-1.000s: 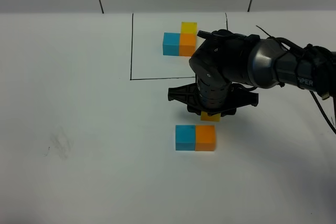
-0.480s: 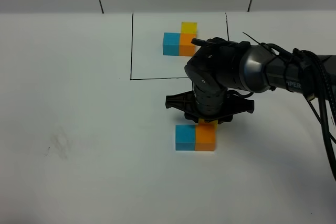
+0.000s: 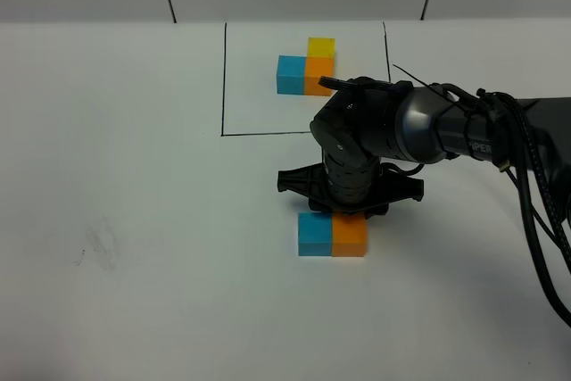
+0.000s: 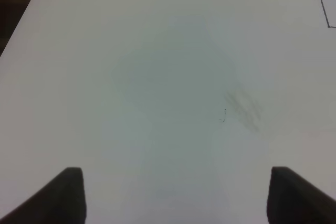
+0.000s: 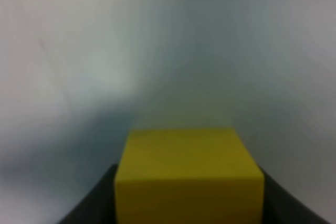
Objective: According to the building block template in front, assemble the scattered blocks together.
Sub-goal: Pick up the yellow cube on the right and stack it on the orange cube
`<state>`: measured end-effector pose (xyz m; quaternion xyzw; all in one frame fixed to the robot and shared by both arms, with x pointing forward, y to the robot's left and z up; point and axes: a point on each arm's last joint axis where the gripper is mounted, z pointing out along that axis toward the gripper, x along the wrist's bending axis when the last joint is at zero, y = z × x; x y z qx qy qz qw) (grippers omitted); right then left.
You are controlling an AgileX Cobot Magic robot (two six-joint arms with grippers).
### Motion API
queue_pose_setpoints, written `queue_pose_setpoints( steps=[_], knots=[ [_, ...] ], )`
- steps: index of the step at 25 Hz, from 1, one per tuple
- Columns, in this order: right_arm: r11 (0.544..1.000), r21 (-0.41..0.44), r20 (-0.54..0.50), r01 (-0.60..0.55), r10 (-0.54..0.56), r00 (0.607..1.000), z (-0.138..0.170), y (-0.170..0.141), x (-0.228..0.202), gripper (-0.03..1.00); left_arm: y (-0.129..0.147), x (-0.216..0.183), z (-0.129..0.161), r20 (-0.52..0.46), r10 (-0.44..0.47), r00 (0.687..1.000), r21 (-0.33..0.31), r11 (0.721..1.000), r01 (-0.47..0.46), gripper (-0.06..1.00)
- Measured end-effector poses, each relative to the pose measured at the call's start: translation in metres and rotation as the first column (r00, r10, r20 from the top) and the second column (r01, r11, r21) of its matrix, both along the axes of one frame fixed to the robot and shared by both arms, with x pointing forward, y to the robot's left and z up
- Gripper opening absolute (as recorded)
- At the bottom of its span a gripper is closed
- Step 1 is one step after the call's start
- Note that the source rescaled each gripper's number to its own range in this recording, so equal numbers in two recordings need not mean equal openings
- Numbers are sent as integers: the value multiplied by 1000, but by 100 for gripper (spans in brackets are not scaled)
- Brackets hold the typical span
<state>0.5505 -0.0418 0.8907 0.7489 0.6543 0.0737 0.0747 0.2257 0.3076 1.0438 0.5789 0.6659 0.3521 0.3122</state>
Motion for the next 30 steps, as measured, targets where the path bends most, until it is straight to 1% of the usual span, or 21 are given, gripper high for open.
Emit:
queue_pose_setpoints(
  steps=[21,24,26,30],
  knots=[
    [1000,6,-7,-14,14,1000,0,1,0,17,0,0,0,0,0,1000,0,1000,0,60],
    [1000,8,-10,-30,30,1000,0,1,-1,17,0,0,0,0,0,1000,0,1000,0,60],
    [999,11,-14,-48,48,999,-2,2,-1,23,0,0,0,0,0,1000,0,1000,0,60],
    [997,8,-19,-76,76,997,-3,3,-1,45,0,0,0,0,0,1000,0,1000,0,60]
  ],
)
